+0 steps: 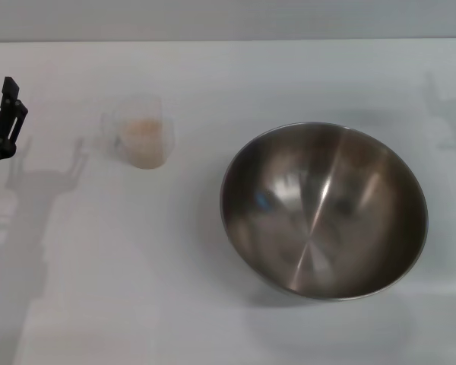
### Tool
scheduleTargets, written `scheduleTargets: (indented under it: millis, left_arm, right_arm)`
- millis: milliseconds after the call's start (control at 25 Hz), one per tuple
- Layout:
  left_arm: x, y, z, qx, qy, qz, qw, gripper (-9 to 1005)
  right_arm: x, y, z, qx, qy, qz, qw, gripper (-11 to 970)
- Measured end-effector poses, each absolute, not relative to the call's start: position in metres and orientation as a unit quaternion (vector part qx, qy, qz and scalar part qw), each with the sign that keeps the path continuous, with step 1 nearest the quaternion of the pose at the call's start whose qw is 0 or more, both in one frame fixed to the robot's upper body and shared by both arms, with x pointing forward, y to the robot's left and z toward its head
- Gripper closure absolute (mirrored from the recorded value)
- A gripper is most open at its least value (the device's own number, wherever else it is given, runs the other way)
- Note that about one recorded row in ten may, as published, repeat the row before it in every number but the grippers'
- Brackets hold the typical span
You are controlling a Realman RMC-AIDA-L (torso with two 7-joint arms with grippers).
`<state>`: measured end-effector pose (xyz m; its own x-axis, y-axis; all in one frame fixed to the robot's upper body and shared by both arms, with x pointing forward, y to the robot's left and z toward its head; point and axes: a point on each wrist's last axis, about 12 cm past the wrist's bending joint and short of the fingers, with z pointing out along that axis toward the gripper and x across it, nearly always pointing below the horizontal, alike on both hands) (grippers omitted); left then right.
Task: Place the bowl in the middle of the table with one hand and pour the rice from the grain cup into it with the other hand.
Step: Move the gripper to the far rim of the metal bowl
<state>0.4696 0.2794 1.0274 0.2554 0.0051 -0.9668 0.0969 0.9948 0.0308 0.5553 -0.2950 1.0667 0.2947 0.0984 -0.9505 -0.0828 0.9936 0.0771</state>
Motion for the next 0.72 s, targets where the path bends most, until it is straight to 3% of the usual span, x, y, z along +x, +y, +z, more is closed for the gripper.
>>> scheduleTargets:
  millis: [360,720]
  left_arm:
    - [0.471,0.28,1.028,0.045,0.609,-0.026,0.792,165]
    - [0.471,0.281,1.028,0.046,0.608,-0.024,0.792,165]
  right_arm:
    - [0.568,-0.287,1.089,-0.083,0.624,0.26,0.732,205]
    - [0.584,-0.278,1.122,-0.151,0.691,0.277,0.65,215]
